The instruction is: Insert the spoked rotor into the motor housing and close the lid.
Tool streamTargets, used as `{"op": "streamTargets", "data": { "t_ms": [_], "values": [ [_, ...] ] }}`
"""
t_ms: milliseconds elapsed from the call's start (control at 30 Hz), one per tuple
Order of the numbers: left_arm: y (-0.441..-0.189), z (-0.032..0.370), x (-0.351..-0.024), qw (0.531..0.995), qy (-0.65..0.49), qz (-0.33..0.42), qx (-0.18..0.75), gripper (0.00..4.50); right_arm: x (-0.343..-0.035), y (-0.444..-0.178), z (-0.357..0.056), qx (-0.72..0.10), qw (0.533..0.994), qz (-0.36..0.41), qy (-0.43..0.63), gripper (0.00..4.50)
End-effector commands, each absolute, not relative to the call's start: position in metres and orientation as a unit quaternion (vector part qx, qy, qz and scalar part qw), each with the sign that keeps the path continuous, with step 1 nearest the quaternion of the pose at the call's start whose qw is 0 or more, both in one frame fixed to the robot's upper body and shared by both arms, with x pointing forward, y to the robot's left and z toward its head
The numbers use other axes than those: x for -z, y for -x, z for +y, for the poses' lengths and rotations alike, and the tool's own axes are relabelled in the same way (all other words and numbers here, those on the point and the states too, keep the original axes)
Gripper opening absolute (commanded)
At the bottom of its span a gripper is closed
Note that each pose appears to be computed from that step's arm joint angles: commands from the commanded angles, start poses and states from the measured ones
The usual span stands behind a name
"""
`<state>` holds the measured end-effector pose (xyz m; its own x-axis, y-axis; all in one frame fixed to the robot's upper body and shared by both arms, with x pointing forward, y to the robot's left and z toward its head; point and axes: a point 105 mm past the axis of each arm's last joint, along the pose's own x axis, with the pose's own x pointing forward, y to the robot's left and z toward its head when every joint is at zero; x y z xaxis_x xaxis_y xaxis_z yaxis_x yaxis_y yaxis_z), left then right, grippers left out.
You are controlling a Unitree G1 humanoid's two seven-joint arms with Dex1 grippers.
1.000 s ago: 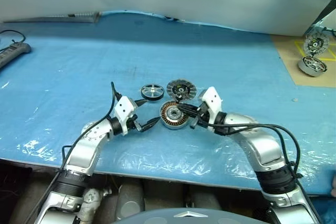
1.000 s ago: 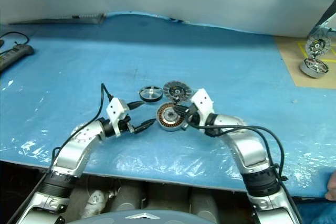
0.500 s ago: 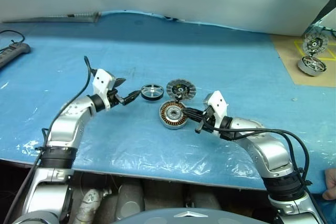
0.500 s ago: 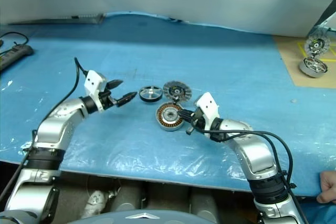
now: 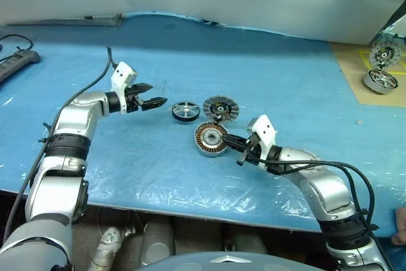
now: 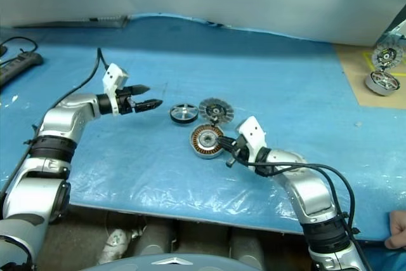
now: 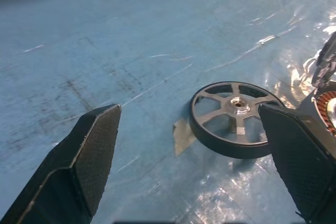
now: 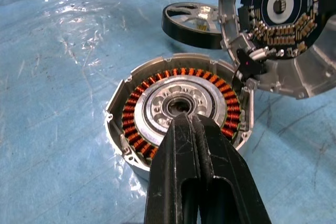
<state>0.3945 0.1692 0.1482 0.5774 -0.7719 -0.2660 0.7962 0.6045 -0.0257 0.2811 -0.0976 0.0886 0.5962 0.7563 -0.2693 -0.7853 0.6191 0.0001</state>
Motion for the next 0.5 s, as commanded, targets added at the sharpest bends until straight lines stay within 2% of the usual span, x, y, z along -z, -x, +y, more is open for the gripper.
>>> {"op": "streamTargets", "data": {
  "t_ms": [33, 300, 500],
  "values": [
    [-0.394, 0.163, -0.159, 0.867, -0.061, 0.141, 0.474, 4.5, -0.106, -0.278, -0.095, -0.434, 0.895, 0.07, 0.072, 0.04],
    [-0.401, 0.153, -0.159, 0.839, -0.091, 0.191, 0.501, 4.5, -0.109, -0.282, -0.103, -0.39, 0.919, 0.005, 0.049, 0.04],
    [-0.406, 0.146, -0.16, 0.824, -0.115, 0.216, 0.511, 4.5, -0.093, -0.281, -0.103, -0.386, 0.92, 0.018, 0.059, 0.04]
  ]
}}
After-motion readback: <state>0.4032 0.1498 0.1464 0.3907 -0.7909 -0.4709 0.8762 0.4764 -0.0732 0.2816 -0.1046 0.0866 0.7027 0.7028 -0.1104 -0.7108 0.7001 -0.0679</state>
